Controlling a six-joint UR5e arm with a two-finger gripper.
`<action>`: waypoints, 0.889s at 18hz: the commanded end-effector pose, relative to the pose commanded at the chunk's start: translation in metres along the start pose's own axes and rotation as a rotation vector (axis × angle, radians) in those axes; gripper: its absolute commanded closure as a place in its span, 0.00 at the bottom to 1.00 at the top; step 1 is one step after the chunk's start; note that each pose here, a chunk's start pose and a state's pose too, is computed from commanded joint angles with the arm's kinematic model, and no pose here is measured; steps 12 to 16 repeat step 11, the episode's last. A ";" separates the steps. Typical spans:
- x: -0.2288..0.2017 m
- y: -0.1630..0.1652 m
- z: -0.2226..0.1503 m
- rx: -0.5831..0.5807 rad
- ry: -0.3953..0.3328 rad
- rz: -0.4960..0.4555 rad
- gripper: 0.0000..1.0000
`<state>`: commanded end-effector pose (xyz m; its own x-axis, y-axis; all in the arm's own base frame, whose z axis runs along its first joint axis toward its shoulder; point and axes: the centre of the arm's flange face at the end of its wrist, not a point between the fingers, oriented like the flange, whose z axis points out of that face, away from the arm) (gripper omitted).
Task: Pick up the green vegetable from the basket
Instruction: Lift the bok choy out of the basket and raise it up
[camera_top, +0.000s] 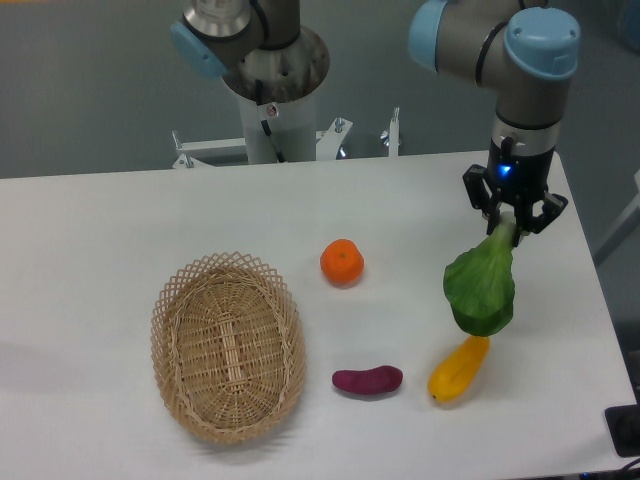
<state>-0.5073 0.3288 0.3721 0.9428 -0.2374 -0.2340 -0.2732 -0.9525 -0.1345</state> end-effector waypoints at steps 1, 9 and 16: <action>0.000 -0.001 0.000 0.000 0.000 0.001 0.57; 0.000 0.001 -0.003 0.000 -0.005 -0.001 0.57; 0.000 0.001 -0.003 0.000 -0.006 -0.001 0.57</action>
